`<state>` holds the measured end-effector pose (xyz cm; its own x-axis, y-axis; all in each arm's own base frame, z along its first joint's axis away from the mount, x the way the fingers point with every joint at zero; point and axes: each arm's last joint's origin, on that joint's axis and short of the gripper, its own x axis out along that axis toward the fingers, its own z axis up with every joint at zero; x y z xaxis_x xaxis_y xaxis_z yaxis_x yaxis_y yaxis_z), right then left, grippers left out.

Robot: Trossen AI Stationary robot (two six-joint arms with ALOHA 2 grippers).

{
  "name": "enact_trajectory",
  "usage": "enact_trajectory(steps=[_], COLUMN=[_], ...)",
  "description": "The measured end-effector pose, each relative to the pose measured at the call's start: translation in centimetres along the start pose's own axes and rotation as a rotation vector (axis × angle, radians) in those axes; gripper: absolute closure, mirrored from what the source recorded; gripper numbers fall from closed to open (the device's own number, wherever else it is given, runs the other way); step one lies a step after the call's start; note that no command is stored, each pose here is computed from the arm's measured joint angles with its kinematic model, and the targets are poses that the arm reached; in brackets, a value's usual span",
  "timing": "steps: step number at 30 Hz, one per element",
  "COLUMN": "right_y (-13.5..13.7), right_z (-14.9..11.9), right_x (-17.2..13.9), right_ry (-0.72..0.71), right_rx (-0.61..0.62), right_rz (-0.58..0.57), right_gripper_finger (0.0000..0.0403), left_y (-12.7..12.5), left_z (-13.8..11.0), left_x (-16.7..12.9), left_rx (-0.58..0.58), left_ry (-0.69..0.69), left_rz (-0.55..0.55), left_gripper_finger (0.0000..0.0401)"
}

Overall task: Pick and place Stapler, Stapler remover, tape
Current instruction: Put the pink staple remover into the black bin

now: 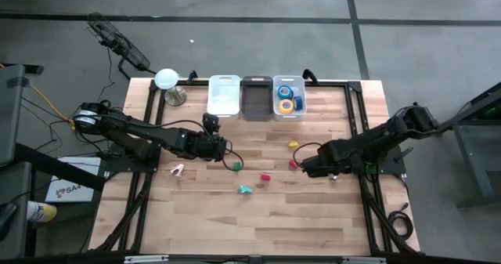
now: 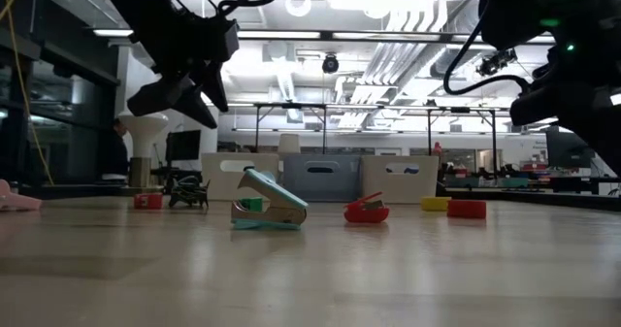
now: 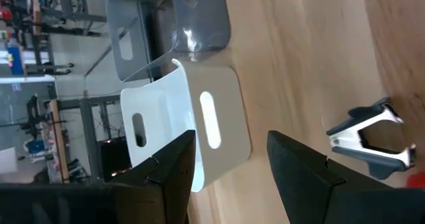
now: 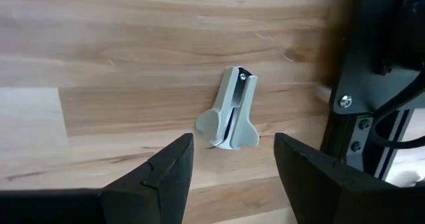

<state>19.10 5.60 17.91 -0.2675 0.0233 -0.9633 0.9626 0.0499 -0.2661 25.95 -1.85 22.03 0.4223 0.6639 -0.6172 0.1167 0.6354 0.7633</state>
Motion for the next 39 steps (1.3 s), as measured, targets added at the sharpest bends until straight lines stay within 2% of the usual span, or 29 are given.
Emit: enact_trajectory(steps=[8, 15, 24, 35, 39], right_y=[0.1, -0.4, -0.4, -0.7, -1.0], right_z=[0.1, 0.2, 0.4, 0.7, 1.0], right_x=[0.1, 3.4, 5.2, 4.9, 4.5], right_ry=[-0.002, 0.087, 0.105, 0.056, -0.031], right_rx=[0.088, 0.148, 0.181, 0.202, 0.235], right_rz=[0.014, 0.015, 0.103, 0.152, 0.210], right_gripper_finger=[0.0201, 0.0201, 0.0201, 0.0213, 0.0213], left_y=[0.0, -0.1, 0.0, -0.1, -0.1], left_z=[0.0, 0.0, 0.0, 0.0, 0.1], left_x=[0.0, 0.0, 0.0, 0.0, 0.0], left_rx=[0.044, 0.070, 0.090, 0.092, 0.088], left_ry=[-0.004, 0.000, -0.001, -0.014, -0.018], left_rz=[-0.010, -0.012, -0.012, -0.030, -0.033], left_gripper_finger=[0.0218, 0.0218, 0.0218, 0.0218, 0.0218])
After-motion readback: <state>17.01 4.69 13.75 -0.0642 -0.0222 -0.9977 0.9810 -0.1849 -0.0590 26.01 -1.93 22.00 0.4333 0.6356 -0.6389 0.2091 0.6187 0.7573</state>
